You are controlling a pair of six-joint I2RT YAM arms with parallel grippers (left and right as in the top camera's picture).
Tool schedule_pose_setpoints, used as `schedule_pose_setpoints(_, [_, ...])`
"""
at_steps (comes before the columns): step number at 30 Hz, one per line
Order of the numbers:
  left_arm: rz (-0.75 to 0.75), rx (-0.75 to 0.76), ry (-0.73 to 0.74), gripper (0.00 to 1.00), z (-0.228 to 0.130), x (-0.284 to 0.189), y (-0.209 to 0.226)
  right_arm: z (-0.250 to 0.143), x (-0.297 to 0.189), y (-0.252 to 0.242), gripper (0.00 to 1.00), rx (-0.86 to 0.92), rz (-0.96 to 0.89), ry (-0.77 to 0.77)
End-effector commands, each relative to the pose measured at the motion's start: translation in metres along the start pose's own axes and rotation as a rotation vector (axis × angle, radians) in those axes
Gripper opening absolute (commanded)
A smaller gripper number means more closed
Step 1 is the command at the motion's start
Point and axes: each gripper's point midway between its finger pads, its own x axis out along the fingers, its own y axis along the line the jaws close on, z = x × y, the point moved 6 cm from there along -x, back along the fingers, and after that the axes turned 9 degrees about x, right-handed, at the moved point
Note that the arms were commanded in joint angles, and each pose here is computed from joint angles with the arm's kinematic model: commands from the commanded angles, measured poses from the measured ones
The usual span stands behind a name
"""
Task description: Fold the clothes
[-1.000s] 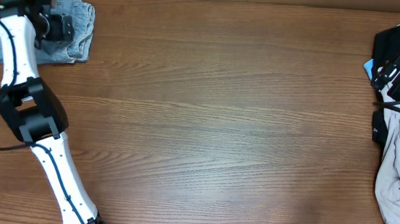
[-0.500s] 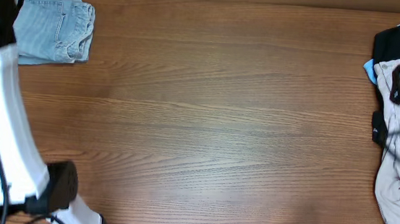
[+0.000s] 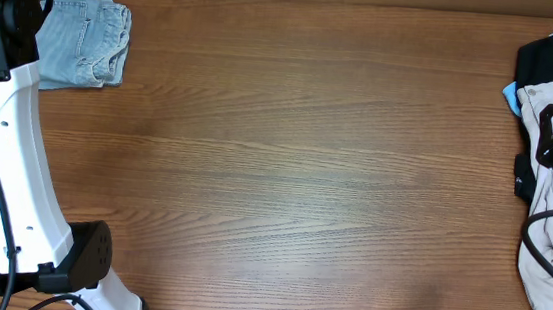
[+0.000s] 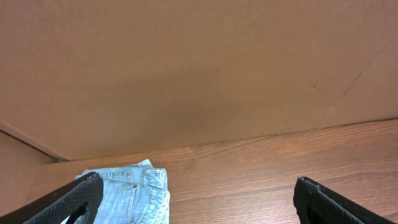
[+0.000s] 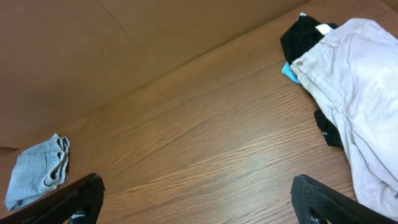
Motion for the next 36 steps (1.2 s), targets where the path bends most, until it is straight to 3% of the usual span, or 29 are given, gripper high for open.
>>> schedule_pose_setpoints(1, [-0.001, -0.018, 0.007, 1.0, -0.001, 0.003, 0.0, 0.003, 0.003, -0.001, 1.0, -0.002, -0.009, -0.005])
schedule_pose_setpoints(10, [-0.001, -0.018, 0.007, 1.0, -0.001, 0.003, 0.0, -0.008, 0.028, 0.019, 1.0, -0.158, 0.093, -0.114])
schedule_pose_setpoints(24, [-0.001, -0.018, 0.007, 1.0, -0.001, 0.003, 0.0, -0.149, 0.125, -0.045, 1.0, -0.259, 0.344, -0.309])
schedule_pose_setpoints(36, [-0.001, -0.018, 0.007, 1.0, -0.001, 0.003, 0.0, -0.209, 0.172, -0.073, 1.0, -0.23, 0.49, -0.411])
